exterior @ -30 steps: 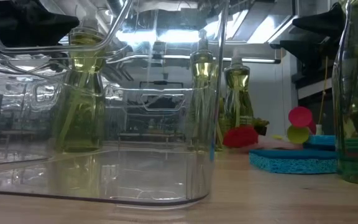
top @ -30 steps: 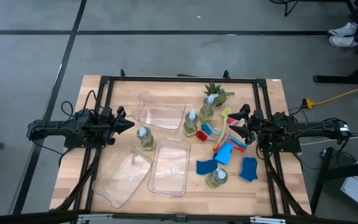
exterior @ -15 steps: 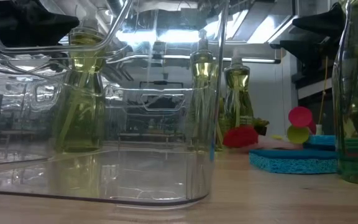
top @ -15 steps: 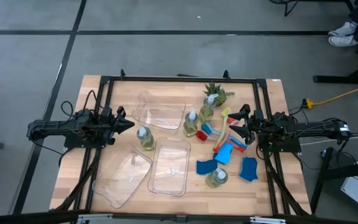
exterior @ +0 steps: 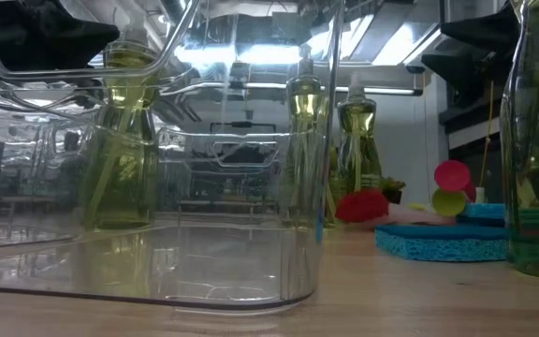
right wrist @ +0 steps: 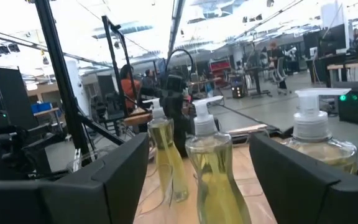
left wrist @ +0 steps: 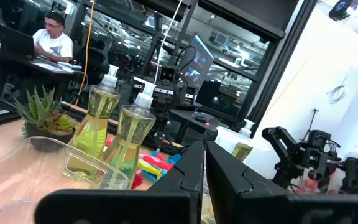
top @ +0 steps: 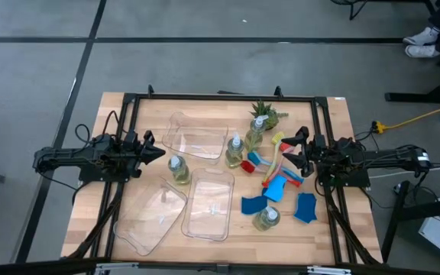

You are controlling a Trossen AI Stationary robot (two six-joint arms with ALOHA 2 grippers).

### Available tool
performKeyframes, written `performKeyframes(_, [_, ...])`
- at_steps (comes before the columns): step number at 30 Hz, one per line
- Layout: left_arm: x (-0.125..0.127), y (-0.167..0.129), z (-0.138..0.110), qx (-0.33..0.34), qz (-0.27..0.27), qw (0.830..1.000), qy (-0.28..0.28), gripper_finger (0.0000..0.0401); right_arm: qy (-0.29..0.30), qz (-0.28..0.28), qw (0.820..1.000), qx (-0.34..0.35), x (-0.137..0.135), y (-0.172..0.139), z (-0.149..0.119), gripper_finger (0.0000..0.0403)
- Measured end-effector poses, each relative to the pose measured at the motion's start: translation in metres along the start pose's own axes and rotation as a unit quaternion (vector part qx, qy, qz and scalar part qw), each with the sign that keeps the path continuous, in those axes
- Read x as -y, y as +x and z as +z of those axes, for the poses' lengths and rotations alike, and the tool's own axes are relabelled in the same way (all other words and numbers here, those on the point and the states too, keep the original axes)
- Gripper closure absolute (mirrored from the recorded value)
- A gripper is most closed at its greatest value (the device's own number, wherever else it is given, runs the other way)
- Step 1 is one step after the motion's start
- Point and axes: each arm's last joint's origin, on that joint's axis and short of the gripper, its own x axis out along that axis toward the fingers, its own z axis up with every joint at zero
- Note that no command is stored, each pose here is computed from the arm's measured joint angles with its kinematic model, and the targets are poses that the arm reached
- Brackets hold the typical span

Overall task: Pick & Place Kitchen Sink Supplies
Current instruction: Put the green soap dispenser into the top transparent bin

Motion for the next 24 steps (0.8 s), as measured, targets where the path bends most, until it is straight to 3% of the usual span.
performKeyframes(10, [0.0,0.0,0.0,0.0,0.0,1.0,0.0,0.039,-0.006,-0.004,1.0,0.014,0.0,0.0,0.003,0.0126])
performKeyframes(15, [0.0,0.0,0.0,0.0,0.0,1.0,0.0,0.0391,-0.032,-0.067,0.997,0.033,0.002,0.001,0.01,0.0126])
performKeyframes(24, [0.0,0.0,0.0,0.0,0.0,1.0,0.0,0.039,-0.107,-0.11,0.986,-0.066,-0.006,0.02,0.057,0.0126])
